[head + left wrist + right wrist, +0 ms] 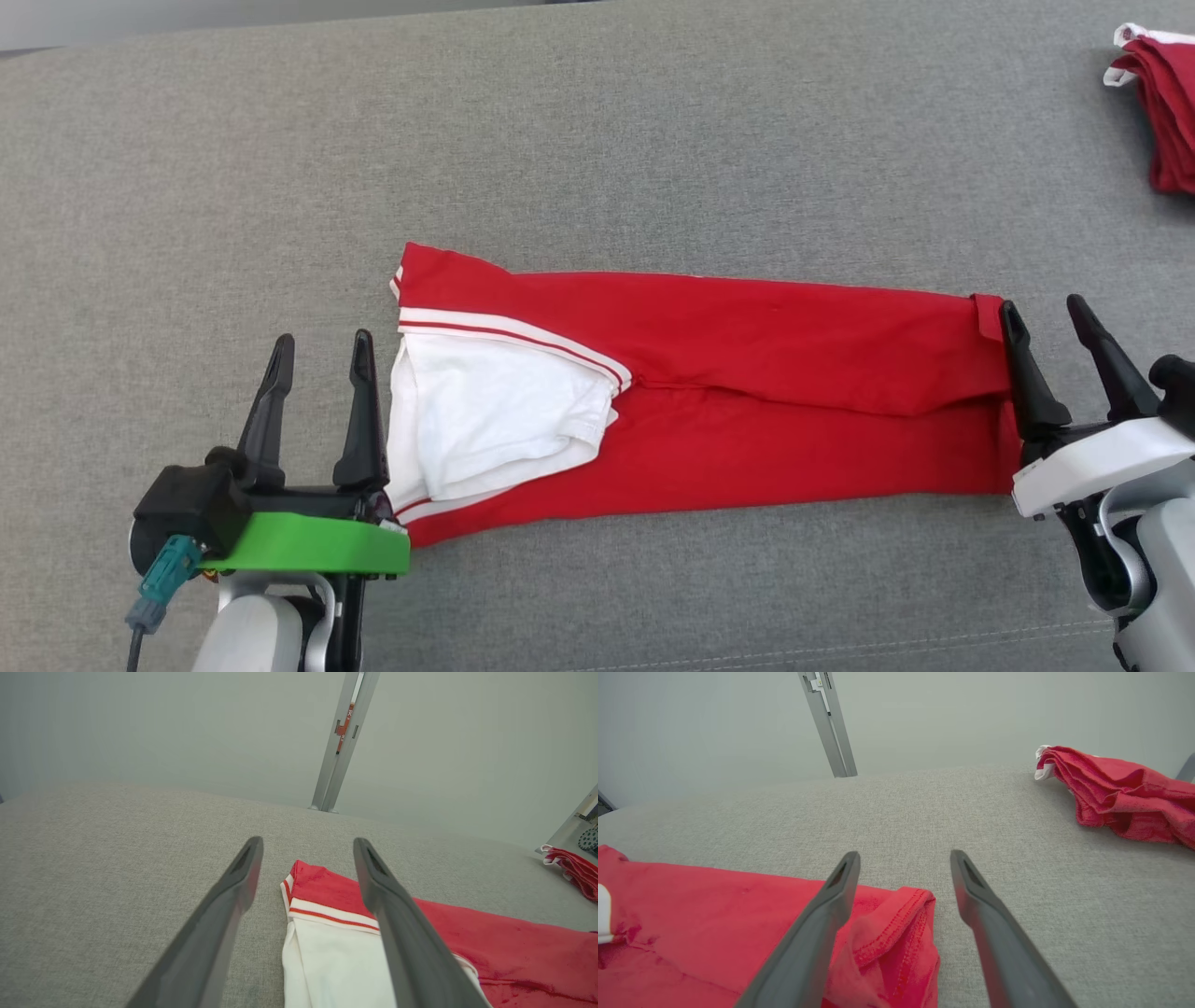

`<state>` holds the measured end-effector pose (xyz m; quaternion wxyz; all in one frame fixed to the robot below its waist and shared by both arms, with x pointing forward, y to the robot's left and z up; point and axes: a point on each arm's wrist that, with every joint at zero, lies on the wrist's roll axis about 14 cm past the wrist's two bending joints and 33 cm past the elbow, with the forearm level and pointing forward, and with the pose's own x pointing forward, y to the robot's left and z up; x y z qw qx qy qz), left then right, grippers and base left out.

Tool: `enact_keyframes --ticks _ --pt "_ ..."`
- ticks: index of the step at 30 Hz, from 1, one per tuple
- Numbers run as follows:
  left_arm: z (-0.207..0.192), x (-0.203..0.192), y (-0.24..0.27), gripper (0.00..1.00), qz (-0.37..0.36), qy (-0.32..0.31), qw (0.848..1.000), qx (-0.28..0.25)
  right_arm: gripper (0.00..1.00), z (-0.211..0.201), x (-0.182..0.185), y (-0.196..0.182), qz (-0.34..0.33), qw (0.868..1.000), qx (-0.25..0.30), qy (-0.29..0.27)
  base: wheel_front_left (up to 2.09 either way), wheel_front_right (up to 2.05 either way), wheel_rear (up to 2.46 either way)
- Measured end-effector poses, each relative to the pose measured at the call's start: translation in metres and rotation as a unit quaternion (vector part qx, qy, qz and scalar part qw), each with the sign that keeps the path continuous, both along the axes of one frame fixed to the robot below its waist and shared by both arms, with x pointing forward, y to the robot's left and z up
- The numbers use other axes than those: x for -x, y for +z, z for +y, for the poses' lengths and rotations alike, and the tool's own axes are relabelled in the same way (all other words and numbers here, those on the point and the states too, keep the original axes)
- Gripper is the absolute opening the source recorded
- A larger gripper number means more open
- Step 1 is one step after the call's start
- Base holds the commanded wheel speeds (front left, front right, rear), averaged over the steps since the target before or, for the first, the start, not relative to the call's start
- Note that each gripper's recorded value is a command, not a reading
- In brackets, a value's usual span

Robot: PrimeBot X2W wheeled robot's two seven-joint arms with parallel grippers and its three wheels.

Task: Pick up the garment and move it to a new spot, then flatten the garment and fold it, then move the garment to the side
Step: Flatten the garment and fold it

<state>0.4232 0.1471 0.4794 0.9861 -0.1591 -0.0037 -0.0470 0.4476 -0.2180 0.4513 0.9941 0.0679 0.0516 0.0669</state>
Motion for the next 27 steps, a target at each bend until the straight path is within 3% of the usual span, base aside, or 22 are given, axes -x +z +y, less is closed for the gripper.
enact_keyframes --ticks 16,18,19,27 --pt "0.040 0.010 0.001 1.00 -0.007 0.058 0.996 -0.074 1.00 0.005 0.013 -0.078 0.121 0.992 -0.018 -0.026 0.00 0.00 0.00" --pt "0.042 0.011 0.000 1.00 -0.006 0.060 0.995 -0.074 0.16 0.008 0.014 -0.081 0.126 0.991 -0.033 -0.031 0.00 0.00 0.00" --pt "0.044 0.011 0.001 1.00 -0.006 0.062 0.995 -0.075 0.00 0.010 0.015 -0.082 0.129 0.990 -0.039 -0.032 0.00 0.00 0.00" --pt "0.043 0.016 0.003 1.00 -0.007 0.062 0.995 -0.074 0.00 0.004 0.008 -0.064 0.104 0.992 -0.058 -0.048 0.00 0.00 0.00"
